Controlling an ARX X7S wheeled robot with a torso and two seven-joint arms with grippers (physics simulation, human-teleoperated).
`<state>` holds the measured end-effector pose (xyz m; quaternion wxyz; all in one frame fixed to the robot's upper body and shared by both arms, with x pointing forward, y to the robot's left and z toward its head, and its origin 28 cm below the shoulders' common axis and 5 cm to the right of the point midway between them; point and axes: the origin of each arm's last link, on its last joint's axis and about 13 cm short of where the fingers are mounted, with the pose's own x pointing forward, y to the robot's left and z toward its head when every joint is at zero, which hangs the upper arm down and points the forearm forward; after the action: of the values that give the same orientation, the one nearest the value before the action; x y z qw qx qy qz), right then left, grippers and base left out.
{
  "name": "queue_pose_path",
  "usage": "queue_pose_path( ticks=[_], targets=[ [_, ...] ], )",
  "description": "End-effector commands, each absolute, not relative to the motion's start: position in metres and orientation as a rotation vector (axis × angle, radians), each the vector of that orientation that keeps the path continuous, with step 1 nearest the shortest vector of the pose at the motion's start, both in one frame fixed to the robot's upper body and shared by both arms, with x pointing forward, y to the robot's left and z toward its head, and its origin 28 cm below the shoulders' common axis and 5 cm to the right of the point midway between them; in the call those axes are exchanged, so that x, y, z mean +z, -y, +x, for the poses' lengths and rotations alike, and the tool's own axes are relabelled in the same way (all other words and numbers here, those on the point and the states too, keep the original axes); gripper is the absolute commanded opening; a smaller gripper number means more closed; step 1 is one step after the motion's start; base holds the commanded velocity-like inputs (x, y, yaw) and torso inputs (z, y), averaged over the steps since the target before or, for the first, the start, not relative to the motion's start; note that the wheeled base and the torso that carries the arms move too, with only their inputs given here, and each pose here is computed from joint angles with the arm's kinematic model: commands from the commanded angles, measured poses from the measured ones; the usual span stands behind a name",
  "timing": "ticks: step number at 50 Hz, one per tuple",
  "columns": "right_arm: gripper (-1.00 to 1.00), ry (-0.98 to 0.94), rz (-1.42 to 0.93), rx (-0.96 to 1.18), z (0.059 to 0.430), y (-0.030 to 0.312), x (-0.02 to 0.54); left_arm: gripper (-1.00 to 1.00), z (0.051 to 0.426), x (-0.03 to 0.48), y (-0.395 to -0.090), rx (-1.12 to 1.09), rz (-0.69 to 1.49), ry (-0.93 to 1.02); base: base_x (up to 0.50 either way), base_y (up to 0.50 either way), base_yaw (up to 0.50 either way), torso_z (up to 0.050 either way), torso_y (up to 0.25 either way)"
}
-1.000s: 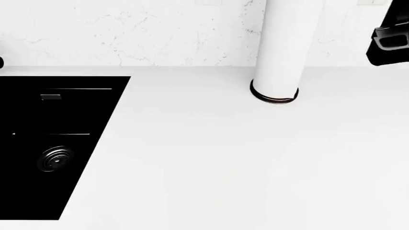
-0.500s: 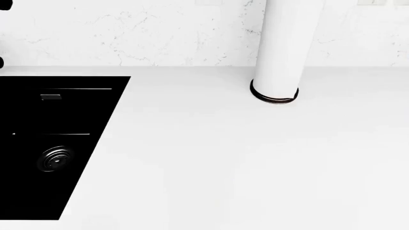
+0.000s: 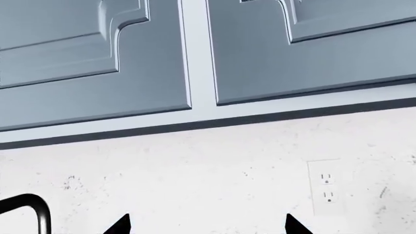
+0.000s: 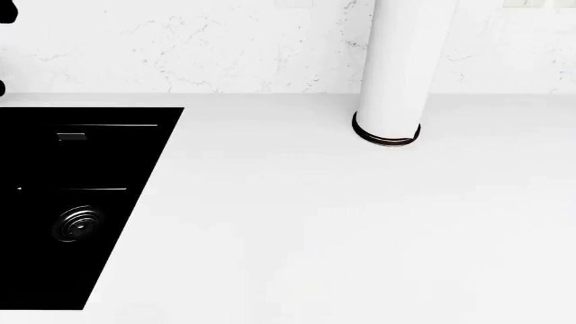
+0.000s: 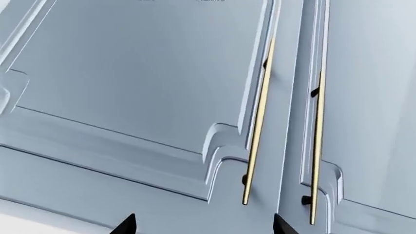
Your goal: Pick and place the shaker into the drawer. Then close the cabinet.
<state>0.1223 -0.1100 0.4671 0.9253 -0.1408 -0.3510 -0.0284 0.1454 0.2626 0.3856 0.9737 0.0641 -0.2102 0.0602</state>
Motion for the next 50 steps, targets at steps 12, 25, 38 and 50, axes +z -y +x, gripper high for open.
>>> queue_pose_path(
  ticks=[12, 25, 38, 50],
  targets=[
    [1.0, 0.666, -0.207, -0.005, 0.156, 0.104, 0.474, 1.0, 0.149, 0.381, -0.265, 0.131, 0.125, 0.412, 0.0, 0.0, 0.0, 0.0, 0.0],
    [1.0, 0.624, -0.182, -0.05, 0.174, 0.115, 0.468, 1.0, 0.15, 0.379, -0.265, 0.133, 0.128, 0.407, 0.0, 0.0, 0.0, 0.0, 0.0],
    [1.0, 0.6, -0.152, -0.059, 0.191, 0.119, 0.475, 1.0, 0.151, 0.377, -0.263, 0.13, 0.126, 0.402, 0.0, 0.0, 0.0, 0.0, 0.0],
    [1.0, 0.572, -0.136, -0.057, 0.213, 0.117, 0.487, 1.0, 0.153, 0.375, -0.265, 0.14, 0.13, 0.396, 0.0, 0.0, 0.0, 0.0, 0.0]
  ],
)
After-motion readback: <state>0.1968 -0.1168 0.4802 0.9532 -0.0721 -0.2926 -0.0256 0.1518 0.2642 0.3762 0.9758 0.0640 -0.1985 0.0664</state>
